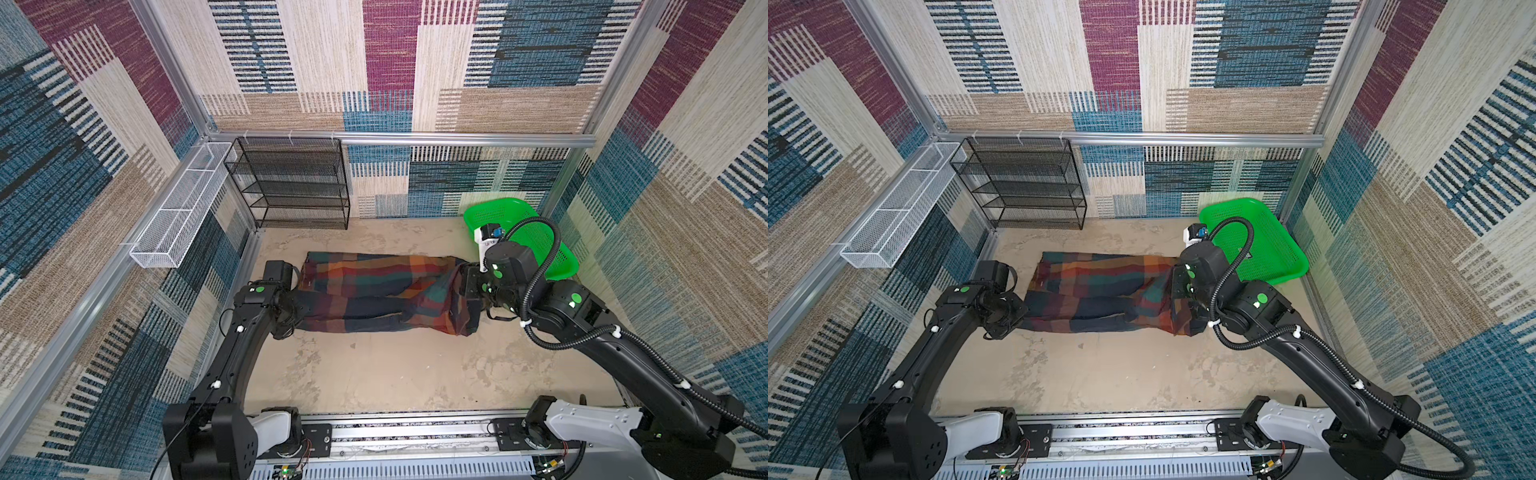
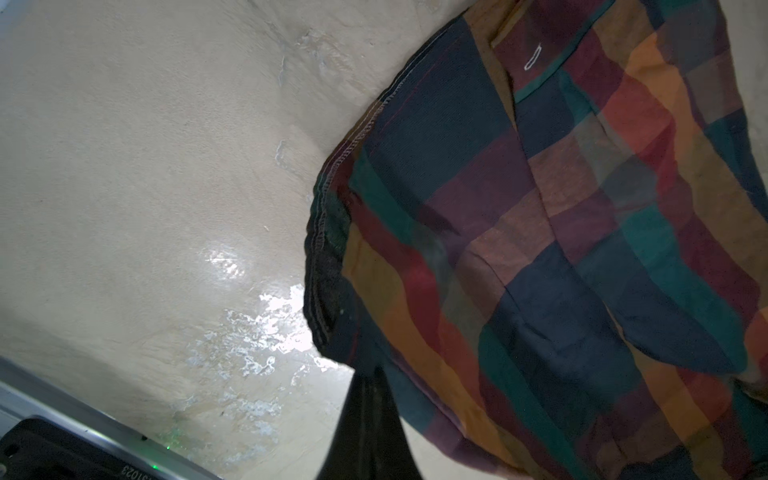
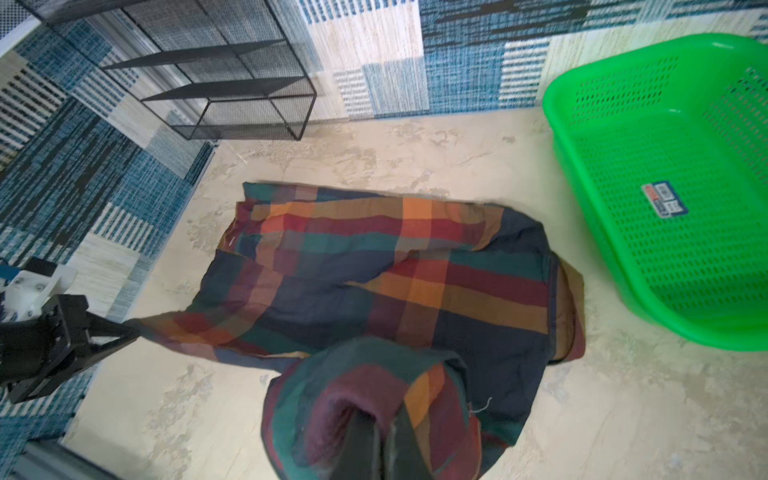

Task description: Fold and stack the long sleeve shirts

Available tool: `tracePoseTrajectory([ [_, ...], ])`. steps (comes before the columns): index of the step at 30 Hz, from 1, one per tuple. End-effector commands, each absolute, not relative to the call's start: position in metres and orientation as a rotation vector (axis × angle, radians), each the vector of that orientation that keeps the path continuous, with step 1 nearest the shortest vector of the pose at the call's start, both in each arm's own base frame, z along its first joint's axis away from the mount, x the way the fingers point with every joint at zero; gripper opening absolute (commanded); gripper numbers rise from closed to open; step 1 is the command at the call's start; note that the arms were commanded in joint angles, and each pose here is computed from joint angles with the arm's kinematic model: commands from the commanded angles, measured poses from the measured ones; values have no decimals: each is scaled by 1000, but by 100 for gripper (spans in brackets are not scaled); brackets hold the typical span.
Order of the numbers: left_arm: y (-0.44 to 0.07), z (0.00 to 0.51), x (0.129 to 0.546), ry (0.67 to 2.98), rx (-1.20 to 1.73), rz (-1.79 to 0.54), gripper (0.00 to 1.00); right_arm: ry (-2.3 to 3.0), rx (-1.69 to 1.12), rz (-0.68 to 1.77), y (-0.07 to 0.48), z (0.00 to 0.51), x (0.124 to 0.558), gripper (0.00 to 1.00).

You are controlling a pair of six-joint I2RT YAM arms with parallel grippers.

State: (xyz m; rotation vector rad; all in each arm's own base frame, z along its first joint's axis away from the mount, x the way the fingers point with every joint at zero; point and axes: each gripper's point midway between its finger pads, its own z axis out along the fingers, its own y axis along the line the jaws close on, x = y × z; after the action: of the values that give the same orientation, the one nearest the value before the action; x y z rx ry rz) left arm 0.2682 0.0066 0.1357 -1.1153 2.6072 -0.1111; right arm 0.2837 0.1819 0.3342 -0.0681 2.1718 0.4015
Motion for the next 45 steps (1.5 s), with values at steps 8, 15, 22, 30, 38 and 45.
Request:
tracePoseTrajectory([
  [8,10,118,294,2728,-1091,-27,0,2200,-101,417,165,306,336,0],
  [15,9,113,321,2775,-1038,-24,0,2244,-55,344,151,281,365,0],
  [22,11,101,351,2827,-990,13,0,2269,8,288,137,263,384,0],
  [30,15,88,369,2857,-956,65,0,2281,87,165,119,243,399,0],
  [38,19,76,381,2882,-927,114,0,2297,127,121,108,223,408,0],
  [45,17,67,391,2911,-886,100,12,2334,124,114,110,203,416,0],
])
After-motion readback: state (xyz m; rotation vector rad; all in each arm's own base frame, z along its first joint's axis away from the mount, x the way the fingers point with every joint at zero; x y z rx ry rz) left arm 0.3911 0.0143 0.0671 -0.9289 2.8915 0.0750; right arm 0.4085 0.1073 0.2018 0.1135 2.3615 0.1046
